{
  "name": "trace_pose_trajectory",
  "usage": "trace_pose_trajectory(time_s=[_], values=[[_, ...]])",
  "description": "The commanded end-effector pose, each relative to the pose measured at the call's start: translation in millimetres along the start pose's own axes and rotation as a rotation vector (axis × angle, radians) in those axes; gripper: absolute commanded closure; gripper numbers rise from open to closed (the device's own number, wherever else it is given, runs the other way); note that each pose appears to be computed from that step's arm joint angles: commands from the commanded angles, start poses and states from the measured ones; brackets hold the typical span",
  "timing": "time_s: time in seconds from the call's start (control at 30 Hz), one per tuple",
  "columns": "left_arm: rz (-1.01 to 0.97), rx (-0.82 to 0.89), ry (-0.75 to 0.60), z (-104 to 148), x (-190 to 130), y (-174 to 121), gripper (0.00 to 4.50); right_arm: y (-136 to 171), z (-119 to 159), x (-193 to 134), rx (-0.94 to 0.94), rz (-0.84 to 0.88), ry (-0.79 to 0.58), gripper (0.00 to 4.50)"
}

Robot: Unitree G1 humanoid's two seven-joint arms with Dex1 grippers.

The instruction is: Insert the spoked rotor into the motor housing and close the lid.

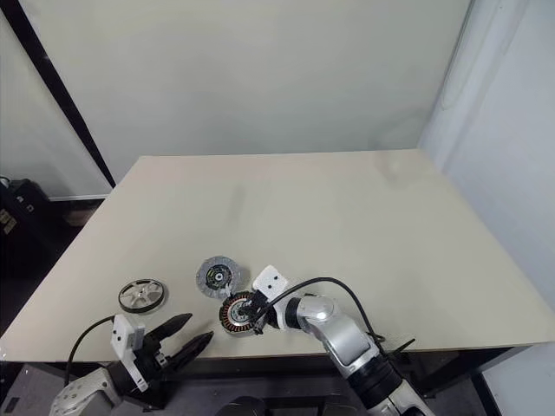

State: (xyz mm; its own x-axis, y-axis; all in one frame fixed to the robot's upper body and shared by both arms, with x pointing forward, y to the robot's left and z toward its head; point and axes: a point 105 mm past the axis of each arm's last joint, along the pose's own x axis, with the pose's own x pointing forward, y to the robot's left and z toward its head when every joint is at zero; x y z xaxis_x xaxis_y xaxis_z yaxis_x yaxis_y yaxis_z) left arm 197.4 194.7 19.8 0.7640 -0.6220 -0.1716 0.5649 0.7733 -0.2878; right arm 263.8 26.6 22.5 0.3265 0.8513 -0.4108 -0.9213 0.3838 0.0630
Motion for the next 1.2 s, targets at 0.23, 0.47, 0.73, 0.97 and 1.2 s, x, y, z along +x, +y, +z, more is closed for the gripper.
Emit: trace_pose_trajectory(time_s=[0.23, 0.47, 0.73, 0.97, 1.2], values=[[0.031, 0.031, -0.043, 12, -5, 7, 0.00, 4, 16, 15, -0.047, 0.024, -0.044, 3.75], [0.015, 0.031, -0.043, 12, -2, 3, 0.00, 2, 13, 20, -0.057, 0.024, -0.037, 3.75], [0.009, 0.035, -0.037, 12, -2, 2, 0.00, -2, 8, 19, -0.065, 0.012, -0.018, 3.75], [0.001, 0.035, -0.035, 11, 0, 1, 0.00, -5, 5, 19, -0.070, 0.004, -0.011, 3.75], [-0.008, 0.035, -0.035, 11, 3, 0, 0.00, -6, 3, 18, -0.069, 0.000, -0.006, 3.75]])
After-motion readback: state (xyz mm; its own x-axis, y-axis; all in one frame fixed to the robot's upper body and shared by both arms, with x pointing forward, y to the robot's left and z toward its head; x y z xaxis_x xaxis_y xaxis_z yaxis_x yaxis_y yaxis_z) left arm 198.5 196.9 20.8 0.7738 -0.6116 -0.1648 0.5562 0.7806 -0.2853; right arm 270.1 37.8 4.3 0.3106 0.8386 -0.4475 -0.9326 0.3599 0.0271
